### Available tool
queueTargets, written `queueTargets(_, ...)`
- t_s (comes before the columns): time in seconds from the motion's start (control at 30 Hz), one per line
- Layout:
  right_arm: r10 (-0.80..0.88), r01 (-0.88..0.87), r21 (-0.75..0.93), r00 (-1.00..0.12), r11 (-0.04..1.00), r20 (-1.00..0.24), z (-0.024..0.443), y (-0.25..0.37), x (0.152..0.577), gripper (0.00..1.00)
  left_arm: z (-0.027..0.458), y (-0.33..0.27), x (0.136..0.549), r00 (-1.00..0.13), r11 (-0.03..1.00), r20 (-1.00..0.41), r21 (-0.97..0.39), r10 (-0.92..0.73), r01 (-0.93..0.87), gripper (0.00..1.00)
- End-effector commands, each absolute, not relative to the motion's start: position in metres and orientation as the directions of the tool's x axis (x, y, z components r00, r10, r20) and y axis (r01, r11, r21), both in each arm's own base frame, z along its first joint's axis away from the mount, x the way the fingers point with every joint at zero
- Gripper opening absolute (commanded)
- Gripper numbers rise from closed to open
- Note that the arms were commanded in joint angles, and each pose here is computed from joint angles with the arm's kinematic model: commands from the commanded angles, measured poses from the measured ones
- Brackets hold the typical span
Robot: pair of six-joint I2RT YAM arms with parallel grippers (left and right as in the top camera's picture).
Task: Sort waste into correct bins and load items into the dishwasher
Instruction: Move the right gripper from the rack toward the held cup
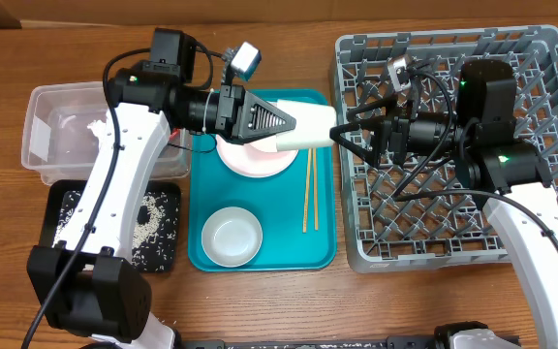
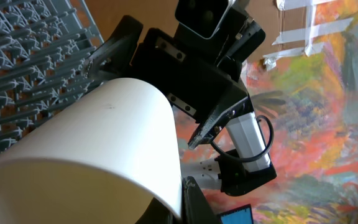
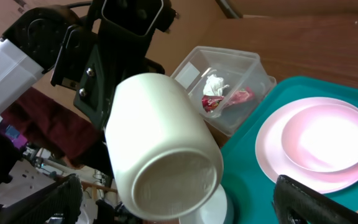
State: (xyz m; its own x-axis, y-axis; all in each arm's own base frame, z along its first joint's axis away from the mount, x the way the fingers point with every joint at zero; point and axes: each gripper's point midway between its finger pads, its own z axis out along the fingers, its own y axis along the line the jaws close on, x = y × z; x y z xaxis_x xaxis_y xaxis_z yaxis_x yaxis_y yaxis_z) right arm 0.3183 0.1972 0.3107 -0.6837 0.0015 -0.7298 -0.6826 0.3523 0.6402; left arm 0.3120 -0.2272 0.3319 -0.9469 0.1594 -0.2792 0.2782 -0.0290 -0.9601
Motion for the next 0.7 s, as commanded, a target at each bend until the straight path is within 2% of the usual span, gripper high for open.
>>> queueTargets(0.0,-0.035,-0.769,0.585,-0.612,0.259,-0.79,0.327,0.204,0.306,1.0,0.337,-0.229,0.31,-0.94,-0.063,-0.297,-0.955,0.166,0.29,0.04)
queueTargets(0.1,-0.066,-0.831,0.536,-0.549,0.149,-0.833,0.336,0.21,0.289,1.0,0.337,-0.229,0.31,-0.943,-0.062,-0.289,-0.957,0.166,0.283,0.04)
queueTargets(0.47,-0.066,-0.854,0.497,-0.51,0.152,-0.857,0.337,0.21,0.292,0.97,0.338,-0.228,0.308,-0.955,-0.054,-0.245,-0.969,0.168,0.239,0.04)
queueTargets(0.53,-0.064,-0.848,0.488,-0.509,0.209,-0.858,0.333,0.208,0.301,0.98,0.339,-0.228,0.307,-0.954,-0.054,-0.247,-0.969,0.168,0.241,0.04)
queueTargets(0.67,-0.053,-0.794,0.456,-0.518,0.402,-0.854,0.317,0.198,0.33,1.0,0.342,-0.226,0.306,-0.953,-0.054,-0.253,-0.967,0.163,0.248,0.04)
